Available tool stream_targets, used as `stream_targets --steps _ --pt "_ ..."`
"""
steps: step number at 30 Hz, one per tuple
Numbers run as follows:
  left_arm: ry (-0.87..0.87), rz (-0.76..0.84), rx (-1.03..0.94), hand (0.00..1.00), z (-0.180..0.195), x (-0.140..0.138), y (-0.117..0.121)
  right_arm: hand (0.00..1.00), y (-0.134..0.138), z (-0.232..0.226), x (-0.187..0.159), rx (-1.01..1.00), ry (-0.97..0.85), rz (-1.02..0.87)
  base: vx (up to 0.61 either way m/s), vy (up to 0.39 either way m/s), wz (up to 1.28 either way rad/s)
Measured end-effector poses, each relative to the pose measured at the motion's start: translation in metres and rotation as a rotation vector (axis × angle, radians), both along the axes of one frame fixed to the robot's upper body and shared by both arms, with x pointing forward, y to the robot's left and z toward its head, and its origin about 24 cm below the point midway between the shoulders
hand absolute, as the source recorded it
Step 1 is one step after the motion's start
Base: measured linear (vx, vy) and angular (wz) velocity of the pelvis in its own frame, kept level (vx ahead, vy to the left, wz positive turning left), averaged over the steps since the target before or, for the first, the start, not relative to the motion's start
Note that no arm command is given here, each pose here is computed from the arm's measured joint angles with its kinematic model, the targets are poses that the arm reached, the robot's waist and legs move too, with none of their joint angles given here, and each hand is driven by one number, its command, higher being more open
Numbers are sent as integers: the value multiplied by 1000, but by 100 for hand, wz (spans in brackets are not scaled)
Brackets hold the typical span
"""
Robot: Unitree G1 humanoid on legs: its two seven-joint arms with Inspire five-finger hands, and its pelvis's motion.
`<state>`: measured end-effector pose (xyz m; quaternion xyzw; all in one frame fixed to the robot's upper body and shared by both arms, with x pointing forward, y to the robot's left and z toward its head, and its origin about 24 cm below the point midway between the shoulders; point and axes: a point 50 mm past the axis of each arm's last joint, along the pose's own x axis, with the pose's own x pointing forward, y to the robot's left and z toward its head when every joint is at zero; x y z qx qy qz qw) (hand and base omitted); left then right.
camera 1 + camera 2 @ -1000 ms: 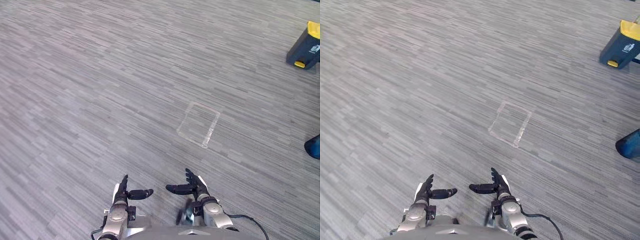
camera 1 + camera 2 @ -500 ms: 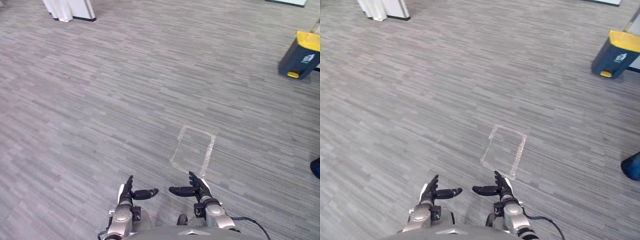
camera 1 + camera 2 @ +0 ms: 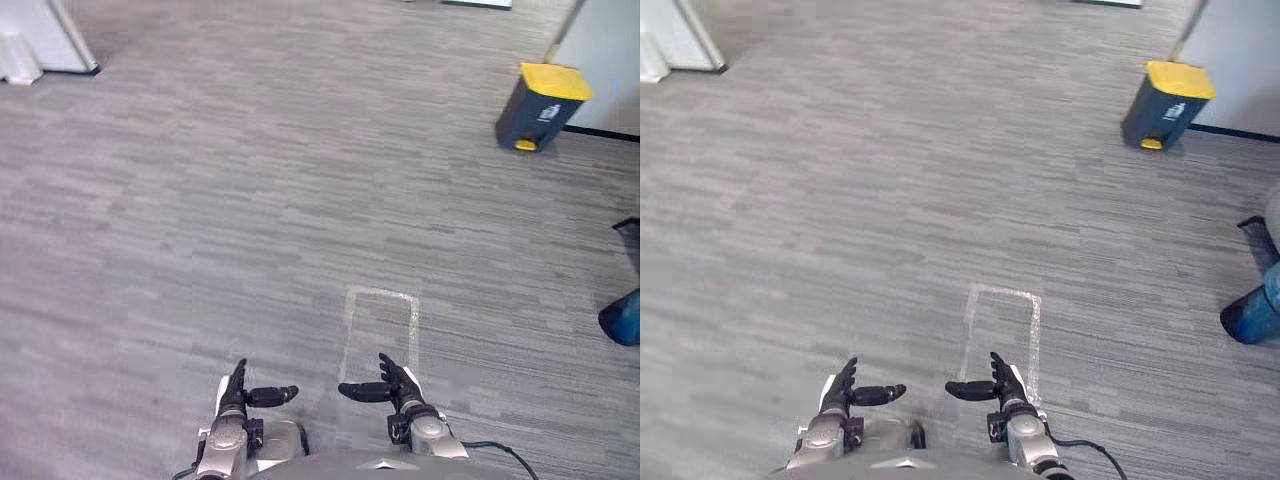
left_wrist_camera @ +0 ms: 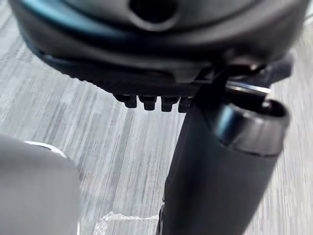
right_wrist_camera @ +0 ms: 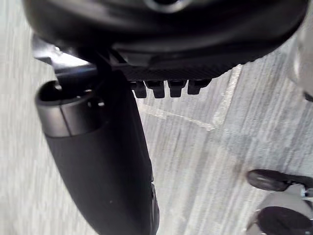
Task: Organize the slippers on the shoe rack
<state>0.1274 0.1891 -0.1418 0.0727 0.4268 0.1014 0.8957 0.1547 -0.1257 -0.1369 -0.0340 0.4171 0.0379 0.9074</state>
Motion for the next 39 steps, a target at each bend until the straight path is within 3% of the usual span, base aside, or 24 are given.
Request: stream_targets --steps 5,7,15,26,30,39 --pt "6 -23 -28 100 -2 0 -9 100 3 4 10 -11 -29 40 400 -24 -22" --pt "15 -24 -17 100 -2 -2 -2 100 5 2 7 -5 -14 45 486 -166 -17" --pt "0 -46 -80 100 -2 10 -24 100 -24 -1 4 -67 6 -27 372 -150 -25" --pt "-31 1 -93 100 1 13 -23 100 -33 -6 -8 -86 45 -61 235 169 -105" --pt "8 7 -41 100 -2 3 -3 100 -22 -9 -15 -60 68 -63 182 286 -64" --pt "41 27 -44 100 -5 -4 -2 100 -12 -6 -2 -34 49 -37 103 96 -105"
